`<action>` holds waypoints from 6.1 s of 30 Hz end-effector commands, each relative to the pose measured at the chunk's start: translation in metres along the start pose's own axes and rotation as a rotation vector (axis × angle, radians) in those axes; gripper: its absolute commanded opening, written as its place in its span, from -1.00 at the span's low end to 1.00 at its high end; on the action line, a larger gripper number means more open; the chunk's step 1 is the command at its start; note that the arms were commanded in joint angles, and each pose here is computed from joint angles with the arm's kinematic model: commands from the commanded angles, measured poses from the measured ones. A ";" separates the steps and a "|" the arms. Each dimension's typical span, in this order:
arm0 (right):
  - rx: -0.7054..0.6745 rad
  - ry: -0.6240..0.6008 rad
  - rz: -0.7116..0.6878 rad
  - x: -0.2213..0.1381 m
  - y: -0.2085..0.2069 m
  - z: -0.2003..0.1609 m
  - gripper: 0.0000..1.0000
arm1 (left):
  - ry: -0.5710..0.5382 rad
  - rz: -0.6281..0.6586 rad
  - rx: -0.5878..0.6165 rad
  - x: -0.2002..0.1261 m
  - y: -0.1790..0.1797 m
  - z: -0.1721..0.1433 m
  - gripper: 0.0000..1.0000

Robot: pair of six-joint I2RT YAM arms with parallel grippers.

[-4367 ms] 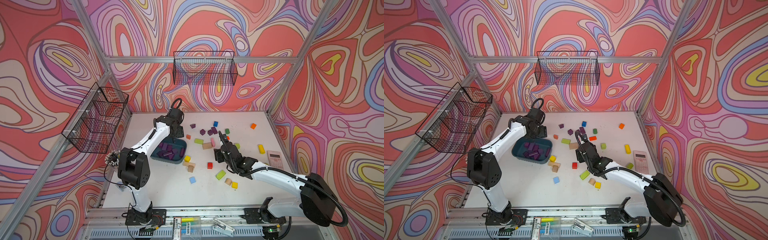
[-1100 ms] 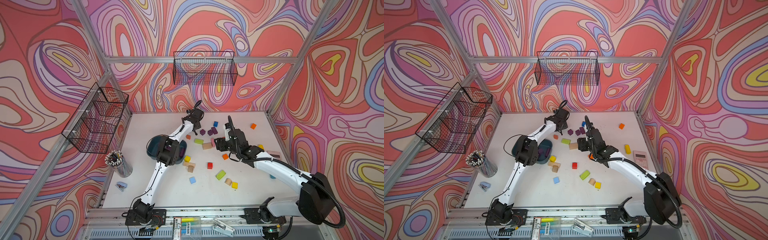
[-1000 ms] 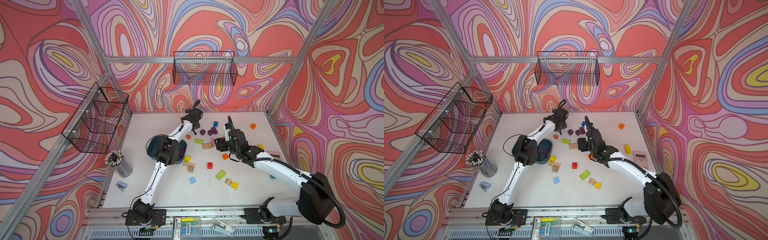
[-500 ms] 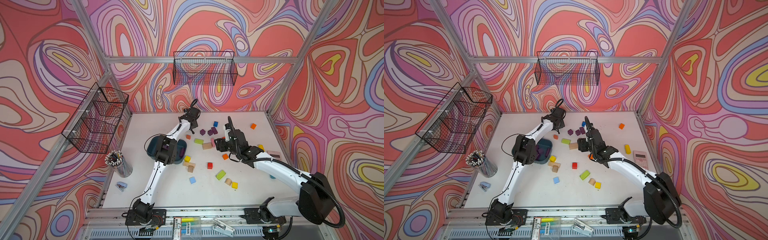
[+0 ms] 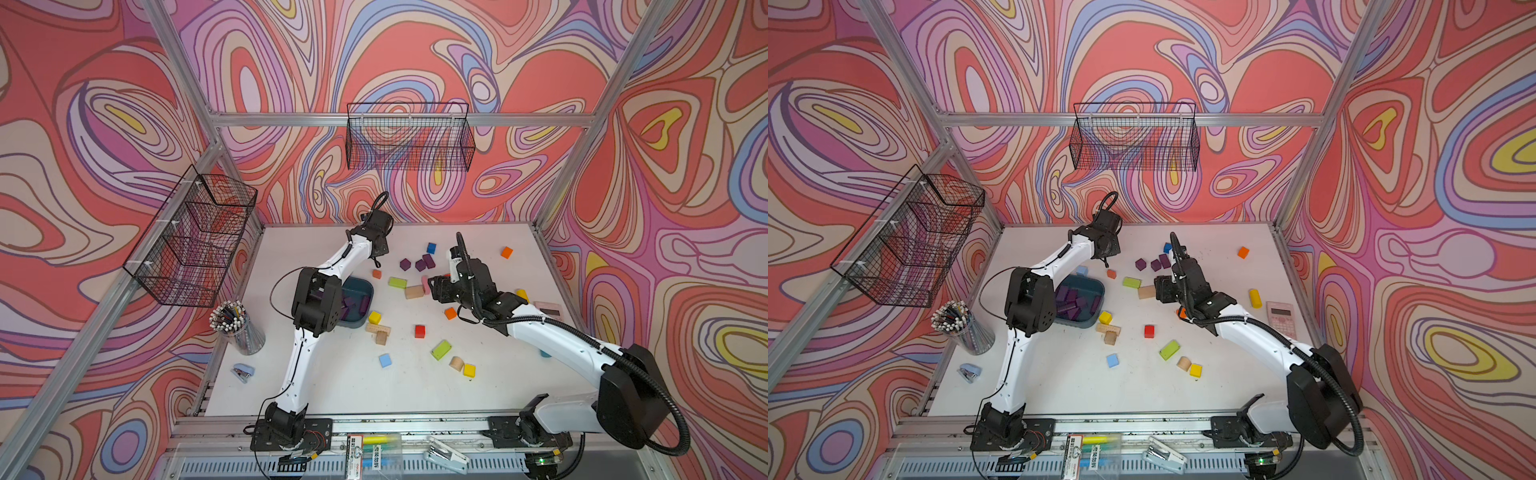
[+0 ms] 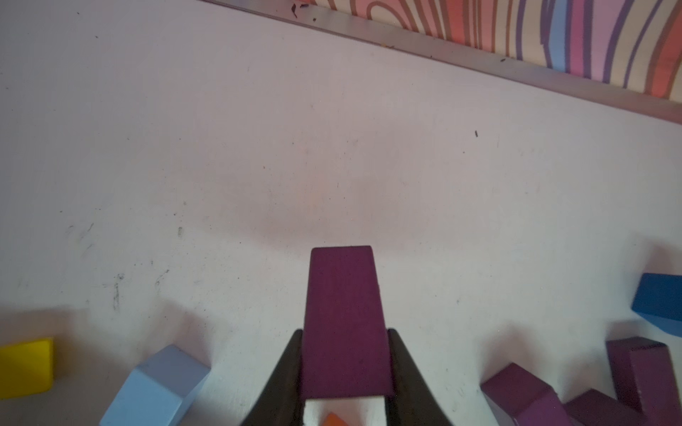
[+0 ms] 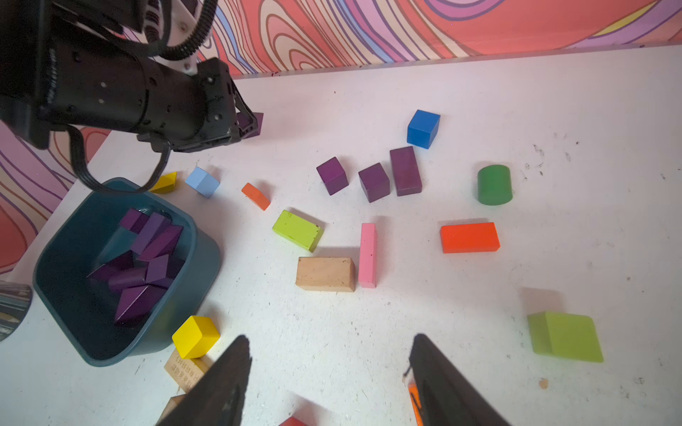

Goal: Pick purple bricks into the storage bin
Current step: Pick up the building block from the center of the board, then place the building block in the storage box, then pick up the building block from the center of the board.

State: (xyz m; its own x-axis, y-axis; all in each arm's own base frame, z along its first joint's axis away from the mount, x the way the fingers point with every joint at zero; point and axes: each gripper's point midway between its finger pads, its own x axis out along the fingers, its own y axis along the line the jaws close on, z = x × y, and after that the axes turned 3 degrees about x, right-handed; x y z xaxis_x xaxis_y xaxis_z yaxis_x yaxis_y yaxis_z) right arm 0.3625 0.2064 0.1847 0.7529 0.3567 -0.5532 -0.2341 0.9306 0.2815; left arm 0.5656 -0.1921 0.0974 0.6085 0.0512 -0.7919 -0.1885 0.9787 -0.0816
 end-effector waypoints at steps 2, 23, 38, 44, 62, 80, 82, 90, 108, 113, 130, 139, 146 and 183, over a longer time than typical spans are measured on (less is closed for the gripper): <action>0.019 -0.013 0.008 -0.004 -0.001 0.001 0.43 | 0.013 0.001 0.019 -0.019 0.008 0.002 -0.49; 0.030 0.089 0.063 0.002 0.010 -0.014 0.42 | 0.044 0.057 -0.036 -0.114 0.072 -0.040 -0.46; 0.050 0.134 0.116 0.003 0.016 -0.032 0.38 | 0.071 0.094 -0.068 -0.170 0.128 -0.098 -0.46; 0.068 0.137 0.142 0.004 0.021 -0.032 0.38 | 0.092 0.091 -0.077 -0.182 0.142 -0.118 -0.47; 0.049 0.193 0.173 0.009 0.055 -0.063 0.37 | 0.174 0.071 -0.065 -0.170 0.149 -0.158 -0.48; 0.055 0.215 0.152 0.005 0.057 -0.073 0.36 | 0.241 0.083 -0.079 -0.109 0.152 -0.153 -0.48; 0.053 0.218 0.148 0.006 0.057 -0.073 0.36 | 0.247 0.080 -0.081 -0.103 0.153 -0.151 -0.49; 0.048 0.225 0.138 0.008 0.059 -0.072 0.36 | 0.265 0.077 -0.077 -0.084 0.148 -0.139 -0.46; 0.025 0.232 0.147 0.016 0.076 -0.065 0.36 | 0.232 0.084 -0.059 -0.108 0.146 -0.107 0.00; 0.010 0.219 0.160 0.015 0.085 -0.055 0.36 | 0.180 0.071 -0.059 -0.136 0.149 -0.093 0.11; -0.065 0.156 0.090 0.008 0.089 -0.010 0.38 | 0.122 -0.163 0.070 -0.229 0.124 -0.064 0.39; -0.095 0.160 0.028 0.015 0.089 0.005 0.41 | 0.088 -0.328 0.168 -0.262 0.101 -0.057 0.50; -0.061 0.183 -0.062 0.035 0.085 0.010 0.47 | 0.026 -0.448 0.211 -0.271 0.089 -0.065 1.00; 0.630 0.051 -0.429 0.155 0.018 0.053 0.38 | -0.282 -0.563 0.338 -0.267 0.077 -0.103 1.00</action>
State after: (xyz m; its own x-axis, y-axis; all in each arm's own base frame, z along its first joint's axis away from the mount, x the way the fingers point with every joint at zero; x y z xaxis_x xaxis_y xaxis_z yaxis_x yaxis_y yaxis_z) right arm 0.5073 0.2814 0.1527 0.6889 0.0370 -0.7239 0.4117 0.8019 0.4329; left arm 0.3075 -0.1481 0.2234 0.6901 -0.4475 -0.5688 0.3922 0.8917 -0.2259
